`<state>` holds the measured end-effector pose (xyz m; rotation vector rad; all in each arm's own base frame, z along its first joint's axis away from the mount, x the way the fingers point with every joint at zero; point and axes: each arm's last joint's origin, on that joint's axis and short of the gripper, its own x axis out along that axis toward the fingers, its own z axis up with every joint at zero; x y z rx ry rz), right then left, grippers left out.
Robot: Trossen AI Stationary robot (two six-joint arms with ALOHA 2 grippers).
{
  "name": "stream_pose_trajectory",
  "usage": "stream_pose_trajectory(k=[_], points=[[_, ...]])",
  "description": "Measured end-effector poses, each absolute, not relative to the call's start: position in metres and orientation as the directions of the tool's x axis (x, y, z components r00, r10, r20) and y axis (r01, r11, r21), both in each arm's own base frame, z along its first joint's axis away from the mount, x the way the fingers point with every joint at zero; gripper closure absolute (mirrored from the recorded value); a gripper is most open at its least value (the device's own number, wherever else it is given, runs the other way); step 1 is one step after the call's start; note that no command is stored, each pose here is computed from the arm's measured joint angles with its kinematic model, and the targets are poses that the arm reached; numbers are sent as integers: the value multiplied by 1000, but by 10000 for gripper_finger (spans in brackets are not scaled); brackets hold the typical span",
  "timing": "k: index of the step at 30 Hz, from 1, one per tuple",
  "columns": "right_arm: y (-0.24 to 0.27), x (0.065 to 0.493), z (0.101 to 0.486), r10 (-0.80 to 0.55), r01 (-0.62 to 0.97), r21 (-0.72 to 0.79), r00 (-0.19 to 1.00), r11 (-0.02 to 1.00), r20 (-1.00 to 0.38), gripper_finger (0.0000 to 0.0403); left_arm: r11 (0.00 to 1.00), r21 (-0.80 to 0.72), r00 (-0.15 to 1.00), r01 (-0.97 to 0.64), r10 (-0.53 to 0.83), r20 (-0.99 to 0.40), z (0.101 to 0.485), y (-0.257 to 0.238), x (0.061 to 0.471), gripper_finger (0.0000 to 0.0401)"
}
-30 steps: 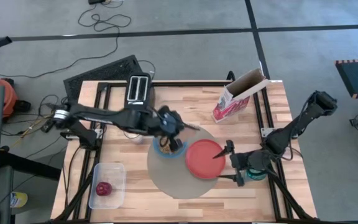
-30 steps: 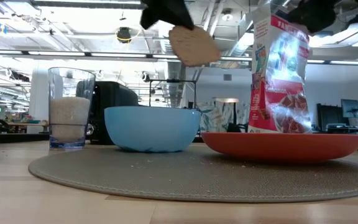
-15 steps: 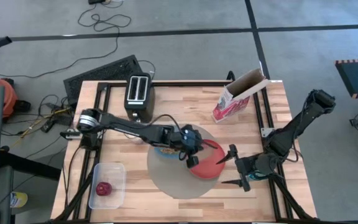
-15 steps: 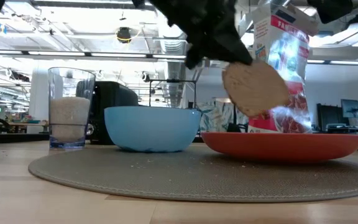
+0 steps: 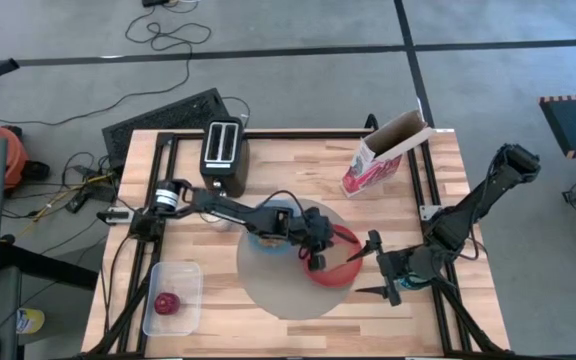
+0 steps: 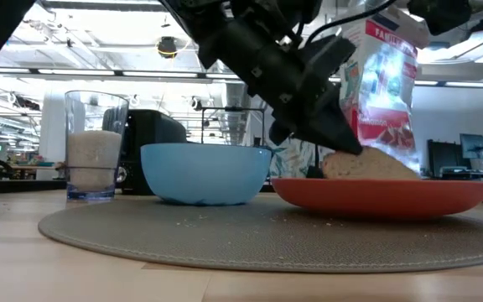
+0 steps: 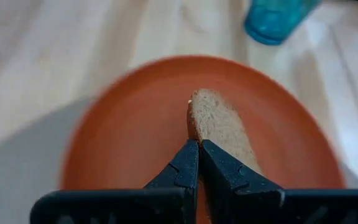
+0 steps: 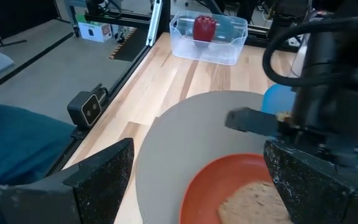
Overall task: Arrange a breakfast setting
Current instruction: Put the toasted bread on the orange plate, then put the apple on the gray placemat
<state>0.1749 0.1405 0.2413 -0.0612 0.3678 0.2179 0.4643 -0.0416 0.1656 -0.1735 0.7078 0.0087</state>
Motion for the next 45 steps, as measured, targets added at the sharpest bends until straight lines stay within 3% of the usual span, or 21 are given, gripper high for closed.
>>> stream_pose_trajectory(k=[11,28,45], points=[[136,178,241,181,-201,-19,913,979,-366,17,992,-102,736,-73,-15,-677,156,-24,465,376],[136,179,241,181,-194,2,913,981,-365,17,991,-94,757,-93,9,-654,162,-30,466,230],[130,184,242,150,-166,-14,920,986,-361,17,989,-30,732,-144,86,-676,247,-86,413,225]])
